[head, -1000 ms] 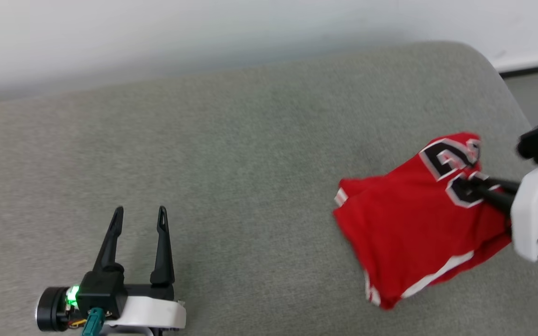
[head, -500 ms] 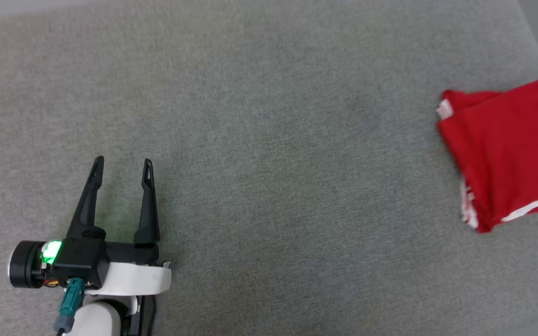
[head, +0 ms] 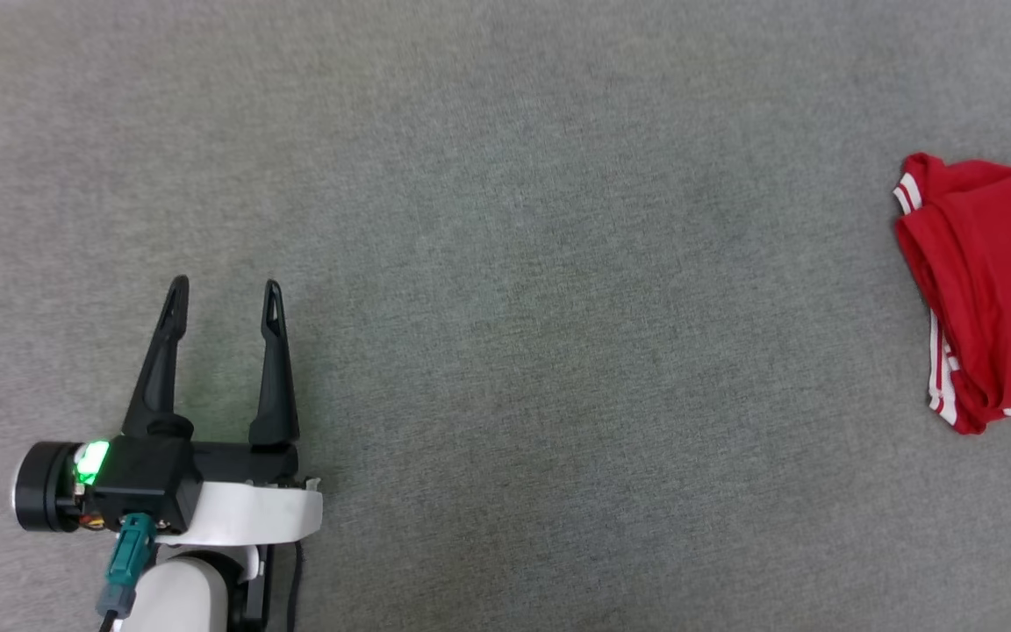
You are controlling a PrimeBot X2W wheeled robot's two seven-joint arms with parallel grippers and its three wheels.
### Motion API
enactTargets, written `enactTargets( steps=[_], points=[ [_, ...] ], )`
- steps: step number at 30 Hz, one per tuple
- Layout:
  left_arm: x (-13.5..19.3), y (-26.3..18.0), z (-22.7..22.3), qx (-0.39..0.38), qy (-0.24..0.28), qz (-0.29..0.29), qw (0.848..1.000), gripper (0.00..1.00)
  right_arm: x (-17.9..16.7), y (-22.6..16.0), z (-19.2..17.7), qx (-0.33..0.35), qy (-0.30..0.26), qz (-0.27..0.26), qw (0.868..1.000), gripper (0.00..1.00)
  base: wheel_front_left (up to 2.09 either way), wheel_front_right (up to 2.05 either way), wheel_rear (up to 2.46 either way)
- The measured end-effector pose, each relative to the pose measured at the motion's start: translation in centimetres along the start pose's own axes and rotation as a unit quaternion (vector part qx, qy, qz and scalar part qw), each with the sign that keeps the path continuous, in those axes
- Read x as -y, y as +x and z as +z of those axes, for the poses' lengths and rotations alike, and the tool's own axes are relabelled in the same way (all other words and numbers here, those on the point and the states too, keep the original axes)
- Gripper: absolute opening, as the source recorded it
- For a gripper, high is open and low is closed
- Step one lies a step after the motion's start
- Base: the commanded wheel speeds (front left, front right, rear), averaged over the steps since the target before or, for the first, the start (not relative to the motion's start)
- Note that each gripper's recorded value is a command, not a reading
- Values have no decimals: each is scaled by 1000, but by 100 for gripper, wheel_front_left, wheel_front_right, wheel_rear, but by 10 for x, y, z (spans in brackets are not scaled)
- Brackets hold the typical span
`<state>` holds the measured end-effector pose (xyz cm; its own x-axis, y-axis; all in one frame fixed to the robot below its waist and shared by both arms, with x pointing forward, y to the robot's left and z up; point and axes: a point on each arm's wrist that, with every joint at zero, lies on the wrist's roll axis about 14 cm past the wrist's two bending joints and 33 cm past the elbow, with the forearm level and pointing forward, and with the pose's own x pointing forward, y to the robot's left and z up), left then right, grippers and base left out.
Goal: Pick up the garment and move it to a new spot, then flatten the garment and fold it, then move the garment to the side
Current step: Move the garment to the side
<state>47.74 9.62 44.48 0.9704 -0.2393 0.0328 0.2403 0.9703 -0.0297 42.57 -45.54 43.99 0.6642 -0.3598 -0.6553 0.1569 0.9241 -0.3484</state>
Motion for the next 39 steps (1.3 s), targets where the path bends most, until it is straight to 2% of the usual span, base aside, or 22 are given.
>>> enactTargets(
  steps=[4, 8, 12, 16, 19, 22, 30, 34, 39],
  points=[
    [-2, -10, 16, 11, 1, 11, 1000, 100, 14, -16, 37, 88, -30, -24, 995, 100, 0, 0, 0],
    [-9, -24, 31, 21, 3, 30, 999, 100, 15, -42, 93, 218, -53, -39, 974, 100, 0, 0, 0],
    [-15, -39, 42, 26, 5, 46, 999, 100, 0, -70, 138, 338, -48, -35, 939, 100, 0, 0, 0],
    [-23, -55, 53, 32, 11, 66, 997, 100, -28, -105, 176, 454, -50, -21, 889, 100, 0, 0, 0],
    [-29, -67, 59, 35, 13, 80, 996, 100, -60, -125, 186, 503, -31, 5, 863, 100, 0, 0, 0],
    [-35, -81, 64, 36, 18, 93, 995, 100, -90, -145, 189, 535, -9, 35, 844, 100, 0, 0, 0],
    [-43, -116, 76, 43, 25, 117, 992, 100, -161, -183, 160, 549, 68, 121, 824, 100, 0, 0, 0],
    [-44, -131, 81, 48, 26, 125, 991, 100, -189, -194, 133, 531, 94, 155, 828, 100, 0, 0, 0],
    [-44, -145, 86, 55, 27, 132, 989, 100, -212, -198, 100, 500, 118, 182, 839, 100, 0, 0, 0]
  ],
)
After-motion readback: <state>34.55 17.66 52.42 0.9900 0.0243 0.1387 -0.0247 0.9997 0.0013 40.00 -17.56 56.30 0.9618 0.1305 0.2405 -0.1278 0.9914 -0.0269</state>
